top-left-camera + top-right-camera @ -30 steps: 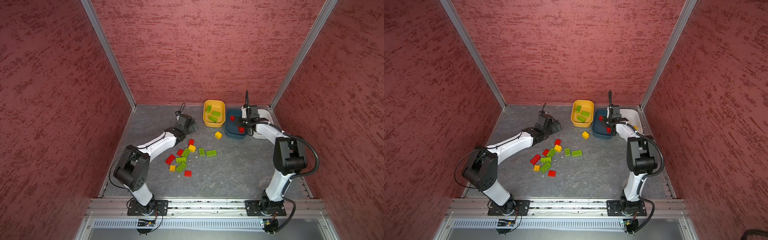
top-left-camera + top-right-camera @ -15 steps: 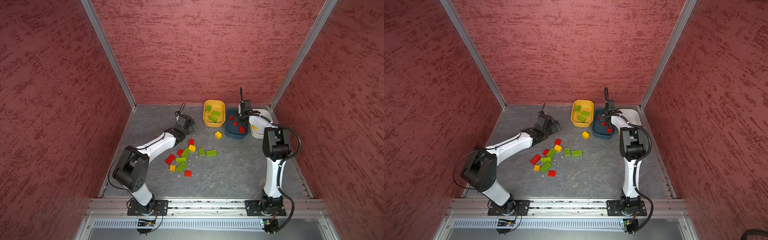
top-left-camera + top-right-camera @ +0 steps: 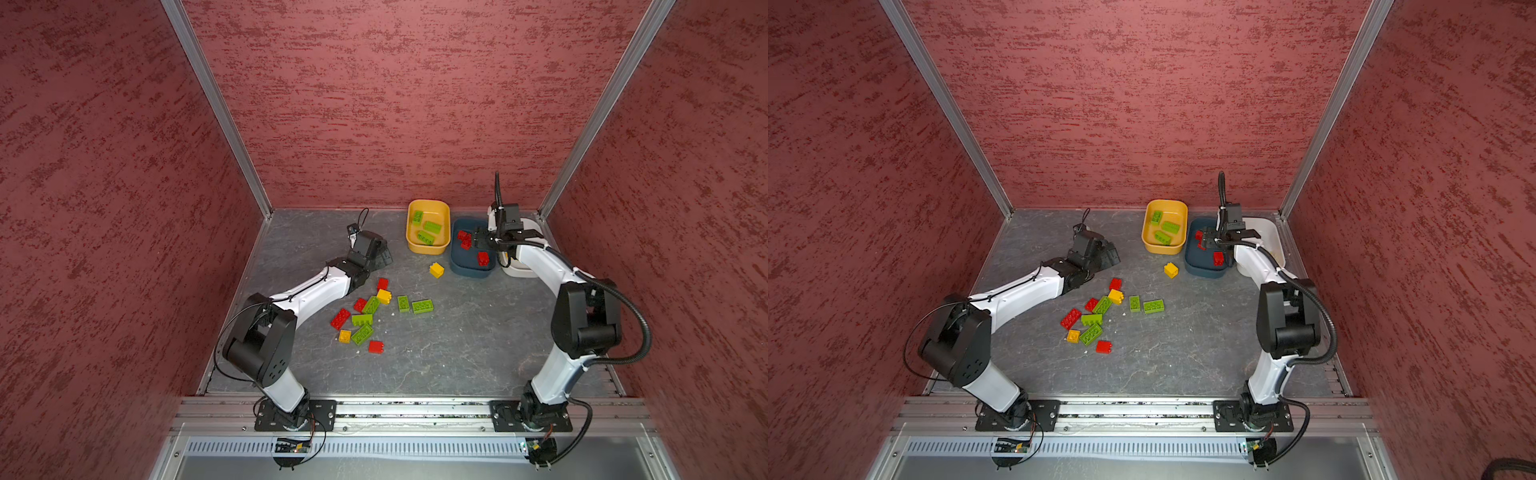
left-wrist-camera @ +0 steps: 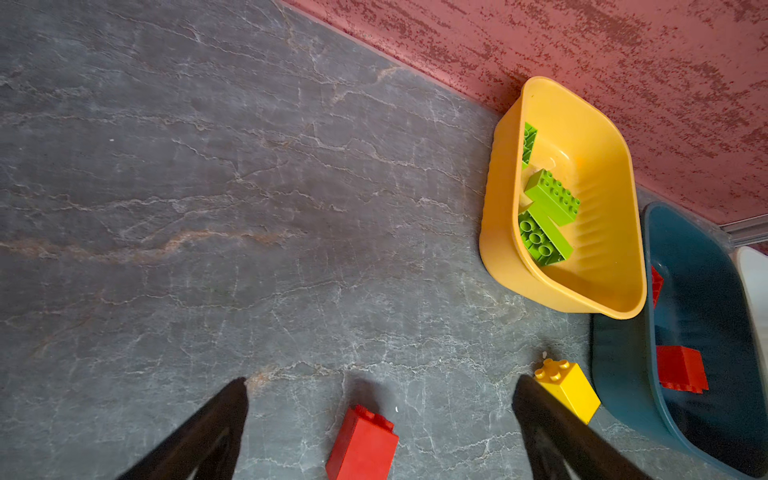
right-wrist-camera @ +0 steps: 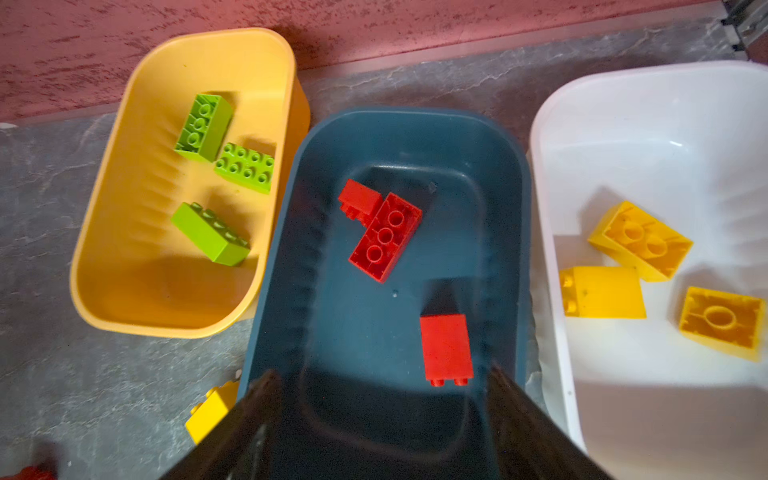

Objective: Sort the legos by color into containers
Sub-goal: 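Carry the red brick with the right gripper into the teal tub and release, then grasp the yellow brick beside the yellow tub with the right gripper, then carry the yellow brick into the white tub while the left gripper grasps a red brick, then carry the red brick with the left gripper into the teal tub and release, then move the right gripper to the pile while the left gripper withdraws, then lower the right gripper onto a green brick in the pile and grasp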

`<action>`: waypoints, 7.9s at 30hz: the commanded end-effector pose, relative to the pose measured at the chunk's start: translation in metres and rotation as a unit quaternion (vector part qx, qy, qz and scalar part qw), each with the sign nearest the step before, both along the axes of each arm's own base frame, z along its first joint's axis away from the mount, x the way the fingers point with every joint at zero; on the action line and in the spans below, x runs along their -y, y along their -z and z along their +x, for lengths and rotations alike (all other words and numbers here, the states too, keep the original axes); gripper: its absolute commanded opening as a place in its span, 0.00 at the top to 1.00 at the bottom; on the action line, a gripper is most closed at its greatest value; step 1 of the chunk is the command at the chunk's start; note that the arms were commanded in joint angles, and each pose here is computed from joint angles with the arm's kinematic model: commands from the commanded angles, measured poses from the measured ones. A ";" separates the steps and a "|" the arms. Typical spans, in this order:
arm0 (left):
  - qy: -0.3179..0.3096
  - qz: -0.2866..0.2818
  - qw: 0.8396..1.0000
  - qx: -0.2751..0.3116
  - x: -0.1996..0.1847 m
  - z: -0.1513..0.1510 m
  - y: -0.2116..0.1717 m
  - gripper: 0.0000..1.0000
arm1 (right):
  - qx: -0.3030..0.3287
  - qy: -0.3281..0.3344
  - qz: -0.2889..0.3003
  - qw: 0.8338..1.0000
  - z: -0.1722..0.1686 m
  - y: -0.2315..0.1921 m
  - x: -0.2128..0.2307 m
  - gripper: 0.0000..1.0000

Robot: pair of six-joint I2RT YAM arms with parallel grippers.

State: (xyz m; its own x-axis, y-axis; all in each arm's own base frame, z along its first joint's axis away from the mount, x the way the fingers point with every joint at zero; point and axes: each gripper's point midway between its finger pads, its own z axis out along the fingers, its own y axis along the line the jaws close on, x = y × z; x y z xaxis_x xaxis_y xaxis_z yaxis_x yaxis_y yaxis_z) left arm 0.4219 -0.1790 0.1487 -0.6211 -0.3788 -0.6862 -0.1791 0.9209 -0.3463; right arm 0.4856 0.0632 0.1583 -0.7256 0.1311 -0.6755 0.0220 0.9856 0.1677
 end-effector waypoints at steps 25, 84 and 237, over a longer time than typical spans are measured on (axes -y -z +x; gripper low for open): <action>-0.037 -0.017 0.999 0.006 -0.018 -0.004 -0.004 0.01 | -0.065 -0.222 -0.095 0.968 -0.062 0.063 -0.148 0.19; 0.200 0.135 0.943 -0.227 0.035 -0.052 0.097 0.11 | -0.038 0.083 0.022 0.996 -0.017 0.062 0.144 0.70; 0.040 0.011 0.998 -0.038 -0.007 0.009 -0.014 0.00 | -0.054 -0.123 -0.053 0.990 -0.164 0.124 -0.211 0.44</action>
State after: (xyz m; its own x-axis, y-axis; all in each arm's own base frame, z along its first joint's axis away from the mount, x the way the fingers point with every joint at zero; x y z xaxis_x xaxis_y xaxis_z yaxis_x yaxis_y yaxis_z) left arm 0.4279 -0.1682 0.1579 -0.7059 -0.3070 -0.6383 -0.1363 0.9432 -0.3030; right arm 0.3116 0.2694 0.0222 -0.8282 -0.1382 -0.5431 -0.2062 0.9763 0.0661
